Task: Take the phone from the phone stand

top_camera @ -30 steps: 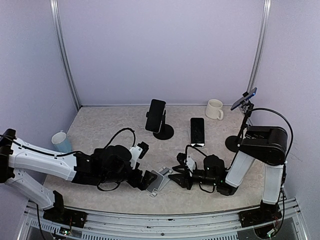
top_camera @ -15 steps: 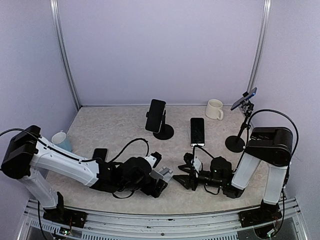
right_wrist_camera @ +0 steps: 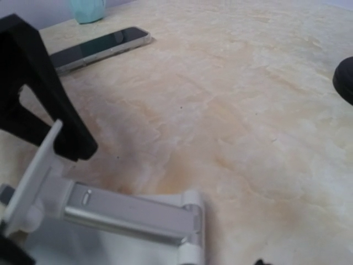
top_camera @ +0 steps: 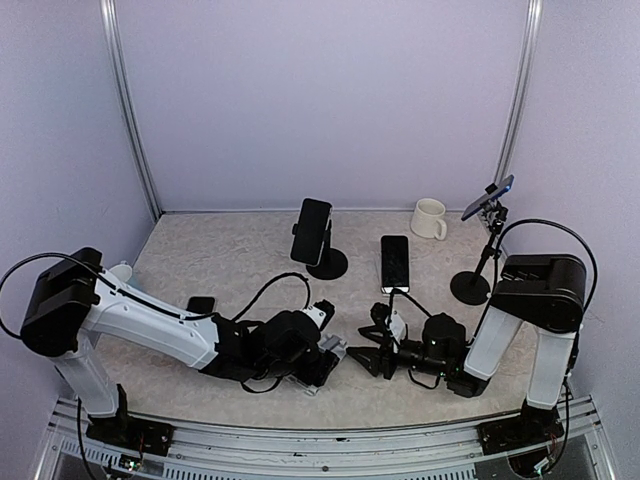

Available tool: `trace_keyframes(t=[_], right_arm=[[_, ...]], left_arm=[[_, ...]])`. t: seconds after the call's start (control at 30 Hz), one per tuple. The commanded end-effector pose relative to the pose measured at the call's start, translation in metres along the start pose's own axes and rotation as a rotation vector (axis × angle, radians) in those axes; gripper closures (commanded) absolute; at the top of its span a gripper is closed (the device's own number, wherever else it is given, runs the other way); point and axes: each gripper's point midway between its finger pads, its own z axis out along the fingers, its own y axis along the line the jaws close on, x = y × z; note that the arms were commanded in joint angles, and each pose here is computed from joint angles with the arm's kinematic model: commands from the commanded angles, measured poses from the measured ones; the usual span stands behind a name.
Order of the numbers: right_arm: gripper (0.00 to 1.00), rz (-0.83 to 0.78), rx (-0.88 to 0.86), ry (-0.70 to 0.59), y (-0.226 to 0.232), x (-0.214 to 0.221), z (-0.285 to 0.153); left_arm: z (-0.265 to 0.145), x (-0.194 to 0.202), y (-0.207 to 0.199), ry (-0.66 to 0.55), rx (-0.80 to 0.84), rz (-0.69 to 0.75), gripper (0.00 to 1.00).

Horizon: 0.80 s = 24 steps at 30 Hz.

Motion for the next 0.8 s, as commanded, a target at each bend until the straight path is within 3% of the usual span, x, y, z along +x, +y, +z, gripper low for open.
trace_keyframes(t=[0.0,0.33,0.53,0.77], right_arm=[[0.39,0.011,0.011,-0.055,-0.001,-0.014,-0.004],[0.39,0.029,0.018,-0.072,-0.006,-0.016,-0.008],[0.39,0.035,0.015,-0.079,-0.007,-0.017,-0.008],[0.39,0.035,0.011,-0.082,-0.007,-0.017,-0.006]], left_arm=[[0.001,0.0,0.008,-0.001,0.006,-0.024,0.26],[-0.029,-0.026,0.03,-0.084,-0.009,-0.099,0.49],[-0.064,-0.055,0.086,-0.159,-0.093,-0.176,0.53],[-0.096,-0.085,0.191,-0.226,-0.265,-0.289,0.53]])
